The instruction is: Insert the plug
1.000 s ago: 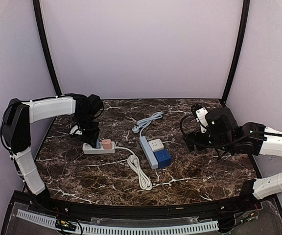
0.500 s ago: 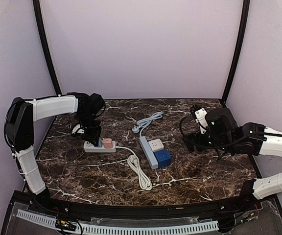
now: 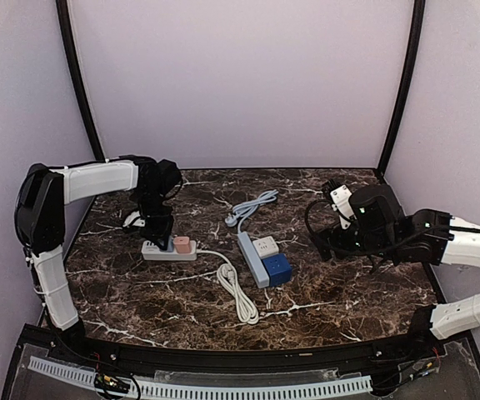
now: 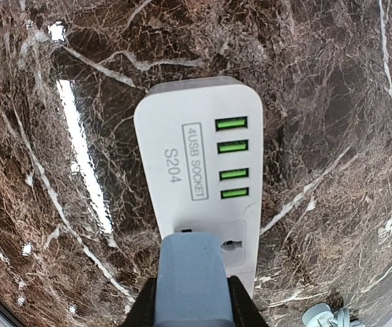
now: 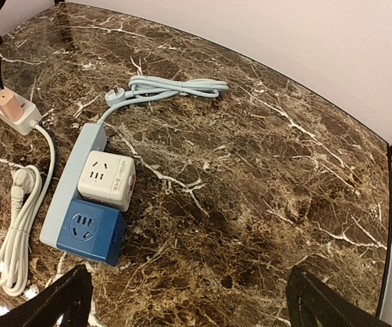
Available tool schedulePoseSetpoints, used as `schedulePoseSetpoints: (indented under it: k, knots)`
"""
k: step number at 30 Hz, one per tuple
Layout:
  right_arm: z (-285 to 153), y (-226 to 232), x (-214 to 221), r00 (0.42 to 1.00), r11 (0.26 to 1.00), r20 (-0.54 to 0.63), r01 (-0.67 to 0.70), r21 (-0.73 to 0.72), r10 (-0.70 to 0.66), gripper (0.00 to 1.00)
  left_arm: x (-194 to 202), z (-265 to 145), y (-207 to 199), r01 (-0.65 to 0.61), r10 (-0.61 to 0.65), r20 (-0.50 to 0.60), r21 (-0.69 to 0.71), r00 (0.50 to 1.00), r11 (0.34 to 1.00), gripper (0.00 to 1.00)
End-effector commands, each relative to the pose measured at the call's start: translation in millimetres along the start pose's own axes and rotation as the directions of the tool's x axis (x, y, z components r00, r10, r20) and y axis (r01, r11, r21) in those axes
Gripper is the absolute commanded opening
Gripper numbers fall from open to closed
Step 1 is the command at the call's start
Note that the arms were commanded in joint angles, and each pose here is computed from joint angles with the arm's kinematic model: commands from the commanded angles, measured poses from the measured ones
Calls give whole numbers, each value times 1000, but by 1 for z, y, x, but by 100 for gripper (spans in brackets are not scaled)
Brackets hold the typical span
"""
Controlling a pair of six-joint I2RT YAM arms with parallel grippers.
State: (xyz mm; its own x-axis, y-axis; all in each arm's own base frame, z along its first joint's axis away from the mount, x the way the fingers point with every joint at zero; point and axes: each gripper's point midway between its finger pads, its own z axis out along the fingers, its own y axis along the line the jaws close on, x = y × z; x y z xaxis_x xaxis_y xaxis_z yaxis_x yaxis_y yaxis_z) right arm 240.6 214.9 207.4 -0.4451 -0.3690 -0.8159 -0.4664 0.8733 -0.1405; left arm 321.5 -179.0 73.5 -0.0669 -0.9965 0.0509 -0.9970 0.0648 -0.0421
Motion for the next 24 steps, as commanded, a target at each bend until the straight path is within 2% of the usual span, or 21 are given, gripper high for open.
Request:
schedulePoseSetpoints:
  k: [1,10,15,24]
  knots:
    - [-2,-1,-4,1000,1000,26,1,-2,-1,99,0,7,13,316,-315,35,-73,949,946,1]
    - [-4,-3,-2,1000,1000,22,-15,-4,15,99,0,15,5,324,-322,39,-51,946,945,1]
    - [-5,-4,0,1000,1000,21,-8,0,8,99,-7,15,18,313,-306,76,-98,949,945,1]
    - [-5,-5,-2,1000,1000,19,-9,8,9,99,-11,45,31,301,-297,56,-114,953,947,1]
